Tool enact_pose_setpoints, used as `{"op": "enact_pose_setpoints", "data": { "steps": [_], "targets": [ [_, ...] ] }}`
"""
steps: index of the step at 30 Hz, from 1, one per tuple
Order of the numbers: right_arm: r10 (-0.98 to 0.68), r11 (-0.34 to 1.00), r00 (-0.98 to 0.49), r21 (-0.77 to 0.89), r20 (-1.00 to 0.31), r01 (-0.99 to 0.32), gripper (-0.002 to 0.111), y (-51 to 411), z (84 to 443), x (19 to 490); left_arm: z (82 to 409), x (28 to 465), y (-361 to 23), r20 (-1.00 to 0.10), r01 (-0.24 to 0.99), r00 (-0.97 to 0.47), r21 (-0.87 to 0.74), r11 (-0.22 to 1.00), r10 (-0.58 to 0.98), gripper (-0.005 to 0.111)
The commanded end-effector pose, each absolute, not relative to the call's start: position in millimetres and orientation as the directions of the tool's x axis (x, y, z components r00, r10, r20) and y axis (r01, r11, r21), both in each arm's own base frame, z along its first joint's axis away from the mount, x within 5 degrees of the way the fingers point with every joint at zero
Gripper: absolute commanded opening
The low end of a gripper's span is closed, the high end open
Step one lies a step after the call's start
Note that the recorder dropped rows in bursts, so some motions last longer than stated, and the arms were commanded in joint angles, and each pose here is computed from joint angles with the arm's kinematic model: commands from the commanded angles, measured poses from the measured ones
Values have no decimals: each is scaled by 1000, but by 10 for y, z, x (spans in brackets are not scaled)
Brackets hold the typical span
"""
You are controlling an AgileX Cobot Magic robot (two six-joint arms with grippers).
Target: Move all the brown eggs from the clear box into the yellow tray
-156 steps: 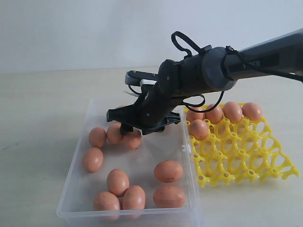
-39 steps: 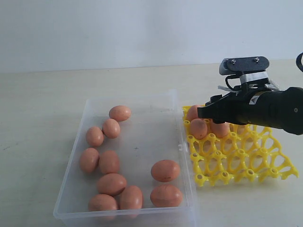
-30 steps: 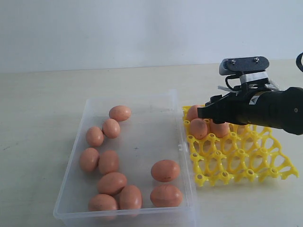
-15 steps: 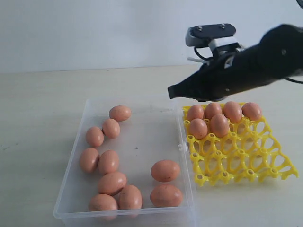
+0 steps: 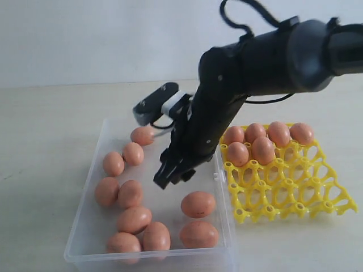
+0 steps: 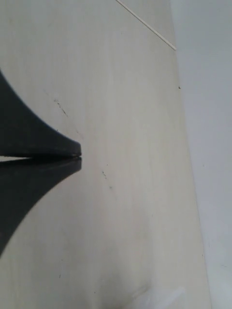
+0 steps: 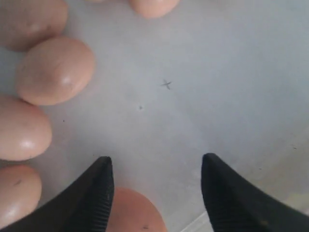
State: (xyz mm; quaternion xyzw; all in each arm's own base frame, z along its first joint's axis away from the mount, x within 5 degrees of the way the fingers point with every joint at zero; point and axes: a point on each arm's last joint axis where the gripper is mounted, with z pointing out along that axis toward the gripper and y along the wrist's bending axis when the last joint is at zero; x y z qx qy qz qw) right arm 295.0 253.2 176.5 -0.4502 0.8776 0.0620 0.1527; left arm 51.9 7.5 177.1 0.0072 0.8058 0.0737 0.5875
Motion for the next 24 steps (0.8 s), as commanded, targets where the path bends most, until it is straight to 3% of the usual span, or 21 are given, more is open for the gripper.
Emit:
{"op": "enact_pose_setpoints", "data": {
  "steps": [1,15,24],
  "targets": [
    [-880,448,-414,-115,-233,-887,56,2651,1585,2870,1792,522,71,-950,-71,-297,125,990,99,0],
    [-924,375,-357,-149,-135,-915,56,2648,1525,2801,1792,522,71,-950,-72,-297,123,990,97,0],
    [-925,369,-349,-137,-148,-919,56,2676,1733,2734,1792,522,71,-950,-72,-297,123,990,97,0]
  ]
}}
